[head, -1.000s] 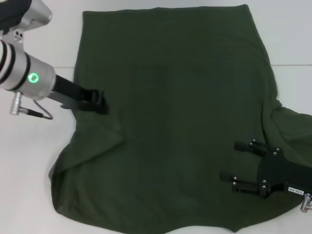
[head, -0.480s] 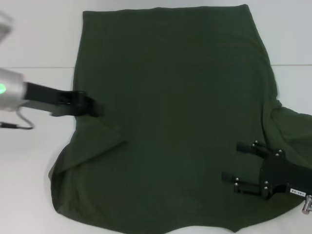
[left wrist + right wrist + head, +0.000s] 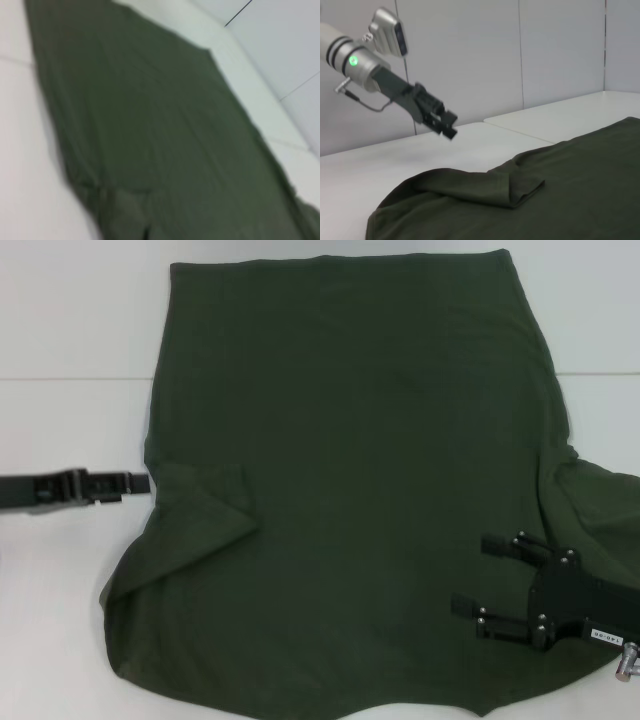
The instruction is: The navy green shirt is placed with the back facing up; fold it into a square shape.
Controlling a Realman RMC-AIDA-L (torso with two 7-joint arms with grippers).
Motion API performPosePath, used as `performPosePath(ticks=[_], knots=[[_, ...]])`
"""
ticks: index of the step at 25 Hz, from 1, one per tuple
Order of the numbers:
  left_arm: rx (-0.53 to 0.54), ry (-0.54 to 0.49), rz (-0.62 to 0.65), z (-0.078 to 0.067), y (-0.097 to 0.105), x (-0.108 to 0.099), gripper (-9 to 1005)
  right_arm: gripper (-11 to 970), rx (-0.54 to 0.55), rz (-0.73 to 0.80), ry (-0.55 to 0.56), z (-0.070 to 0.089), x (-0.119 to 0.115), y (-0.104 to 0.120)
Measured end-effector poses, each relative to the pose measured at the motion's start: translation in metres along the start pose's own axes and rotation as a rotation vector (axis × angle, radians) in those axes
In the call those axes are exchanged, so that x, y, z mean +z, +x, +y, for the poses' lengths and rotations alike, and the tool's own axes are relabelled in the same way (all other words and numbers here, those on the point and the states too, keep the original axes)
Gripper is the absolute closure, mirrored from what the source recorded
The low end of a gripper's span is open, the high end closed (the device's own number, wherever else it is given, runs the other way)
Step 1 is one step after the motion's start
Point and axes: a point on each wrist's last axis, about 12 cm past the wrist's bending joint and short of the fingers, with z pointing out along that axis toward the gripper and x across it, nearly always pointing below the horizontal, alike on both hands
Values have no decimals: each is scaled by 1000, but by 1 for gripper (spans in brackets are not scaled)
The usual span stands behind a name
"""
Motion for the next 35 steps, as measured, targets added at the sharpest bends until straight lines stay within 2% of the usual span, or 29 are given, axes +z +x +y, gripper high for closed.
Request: performPosePath(ticks=[5,11,17,30,35], knots=[[18,-58,43,4,9,16,384,37,1,1,0,0,0,0],[93,-69,74,4,14,22,121,38,4,0,0,1,-1,1],[117,-66,95,4,19,23,44,38,13,1,1,1,-2,2],[182,-93,114,3,22,32,93,38,15,-1,-4,2,-1,2],[231,-136,125,1,28,37,257,39,18,-6,-6,2,-2,1]])
